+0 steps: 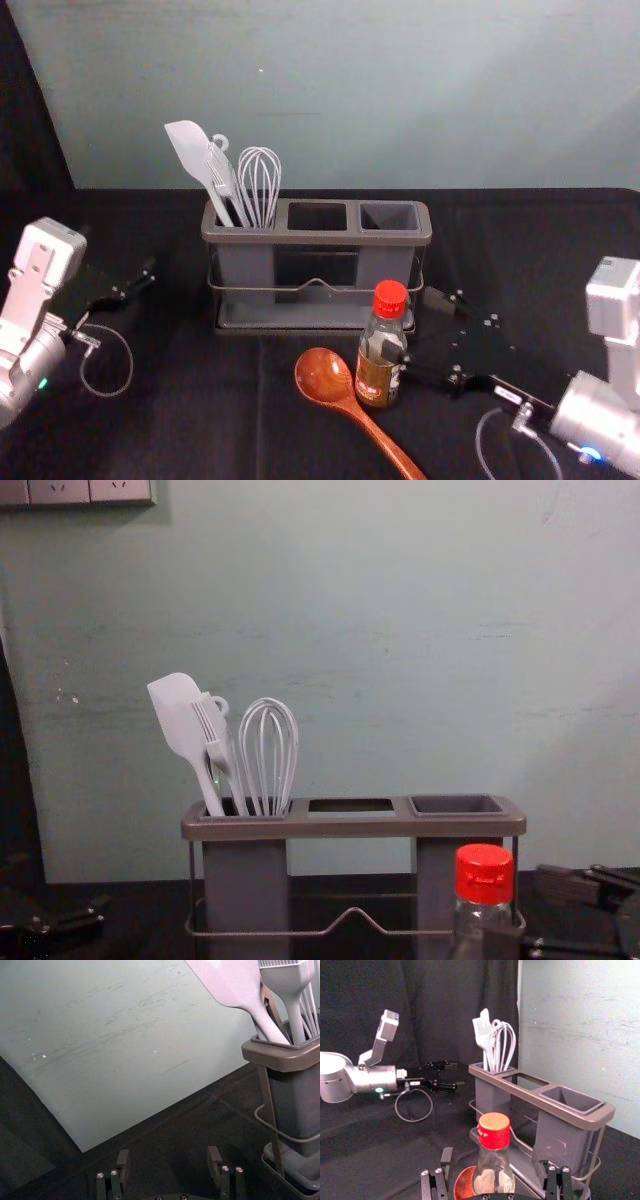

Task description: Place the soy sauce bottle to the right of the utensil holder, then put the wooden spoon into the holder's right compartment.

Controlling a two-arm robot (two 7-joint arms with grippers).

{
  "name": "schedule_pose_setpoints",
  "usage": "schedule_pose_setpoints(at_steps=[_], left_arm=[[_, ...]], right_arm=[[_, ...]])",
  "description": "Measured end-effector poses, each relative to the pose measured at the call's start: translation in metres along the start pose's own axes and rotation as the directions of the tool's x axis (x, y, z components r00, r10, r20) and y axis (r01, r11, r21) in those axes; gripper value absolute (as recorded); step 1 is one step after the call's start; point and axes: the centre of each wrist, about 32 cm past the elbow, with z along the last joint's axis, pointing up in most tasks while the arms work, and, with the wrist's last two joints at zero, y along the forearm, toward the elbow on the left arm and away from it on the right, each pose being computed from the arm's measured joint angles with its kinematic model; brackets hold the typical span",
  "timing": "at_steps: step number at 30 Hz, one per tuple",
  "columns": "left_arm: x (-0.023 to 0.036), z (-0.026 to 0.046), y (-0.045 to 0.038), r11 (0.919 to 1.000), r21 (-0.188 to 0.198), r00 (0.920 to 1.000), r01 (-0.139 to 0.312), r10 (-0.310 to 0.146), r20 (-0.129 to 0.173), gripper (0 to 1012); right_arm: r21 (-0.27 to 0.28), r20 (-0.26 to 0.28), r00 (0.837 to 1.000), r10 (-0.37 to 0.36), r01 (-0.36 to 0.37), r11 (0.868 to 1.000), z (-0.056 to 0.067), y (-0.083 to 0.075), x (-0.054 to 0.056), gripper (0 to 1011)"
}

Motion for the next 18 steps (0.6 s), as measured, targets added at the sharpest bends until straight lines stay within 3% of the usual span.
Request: schedule_pose_setpoints(at_steps=[10, 18], left_arm=[[0.0000, 0.0000, 0.0000, 1.0000, 0.000, 1.0000, 0.000, 0.000, 0.000, 1011], [0.0000, 0.0000, 0.0000, 1.0000, 0.000, 1.0000, 0.000, 0.000, 0.000, 1012]], right_arm=[[0.001, 0.005, 1.000, 0.005, -0.005, 1.000, -0.001, 0.021, 0.005, 1002], [0.014, 0.000, 1.000, 0.004, -0.004, 1.000, 0.000, 0.026, 0.007, 1002]])
